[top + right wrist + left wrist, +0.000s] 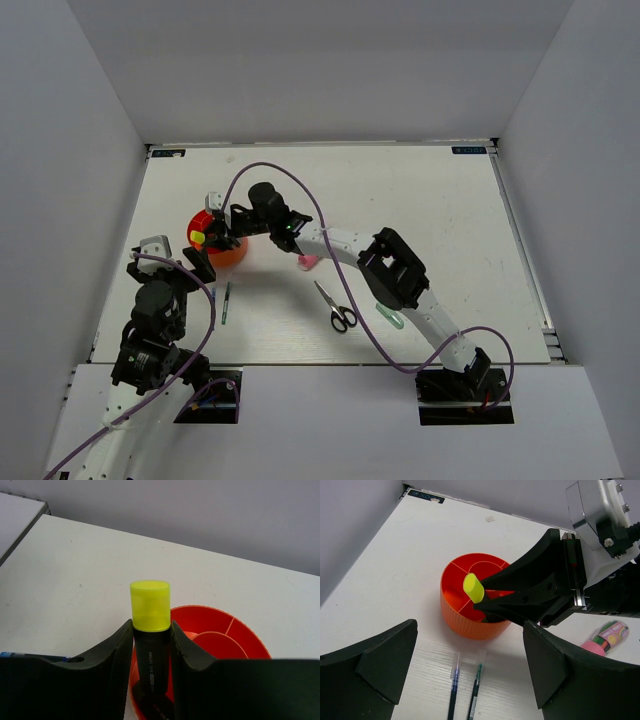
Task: Sort the stationery into containers
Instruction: Place the pen in the storage box.
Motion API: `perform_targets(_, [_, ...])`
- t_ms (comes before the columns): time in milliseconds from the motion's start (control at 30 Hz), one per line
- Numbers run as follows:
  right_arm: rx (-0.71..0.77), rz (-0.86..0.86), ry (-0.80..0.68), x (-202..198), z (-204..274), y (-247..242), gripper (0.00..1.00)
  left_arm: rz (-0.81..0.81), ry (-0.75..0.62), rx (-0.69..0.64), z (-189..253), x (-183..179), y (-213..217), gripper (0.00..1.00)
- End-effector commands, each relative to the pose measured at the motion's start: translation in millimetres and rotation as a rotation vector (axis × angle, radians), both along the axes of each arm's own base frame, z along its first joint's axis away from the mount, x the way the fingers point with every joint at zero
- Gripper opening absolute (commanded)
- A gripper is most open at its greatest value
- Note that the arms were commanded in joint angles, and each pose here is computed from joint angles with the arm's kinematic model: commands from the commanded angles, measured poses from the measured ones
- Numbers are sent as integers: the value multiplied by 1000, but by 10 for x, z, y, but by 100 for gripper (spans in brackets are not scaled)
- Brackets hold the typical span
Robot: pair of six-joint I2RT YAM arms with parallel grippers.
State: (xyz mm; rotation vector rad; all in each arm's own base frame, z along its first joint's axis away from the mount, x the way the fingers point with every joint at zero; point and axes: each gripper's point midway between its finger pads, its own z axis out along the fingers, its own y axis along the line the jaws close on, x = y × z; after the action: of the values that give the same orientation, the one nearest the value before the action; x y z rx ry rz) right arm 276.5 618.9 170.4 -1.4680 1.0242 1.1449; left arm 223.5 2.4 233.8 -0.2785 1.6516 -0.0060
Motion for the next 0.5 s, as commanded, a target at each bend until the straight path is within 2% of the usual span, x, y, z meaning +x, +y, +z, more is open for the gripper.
perform_targets(0, [53, -21, -33, 90, 145, 31, 4, 16, 6, 5, -24, 13, 26, 96])
perform_targets(33, [52, -21, -31, 88, 130, 28, 6, 14, 6, 5, -24, 13, 24, 96])
perform_targets(133, [46, -31, -23, 100, 109, 13, 21, 13, 4, 5, -25, 11, 21, 96])
perform_targets(167, [45, -32, -21, 103, 103, 14, 21, 14, 1, 4, -15, 11, 24, 96])
perform_targets(200, [43, -34, -17, 102, 95, 10, 25, 16, 10, 5, -41, 14, 25, 96])
perform_targets(467, [32, -53, 15, 126, 63, -11, 30, 16, 6, 7, -29, 9, 27, 96])
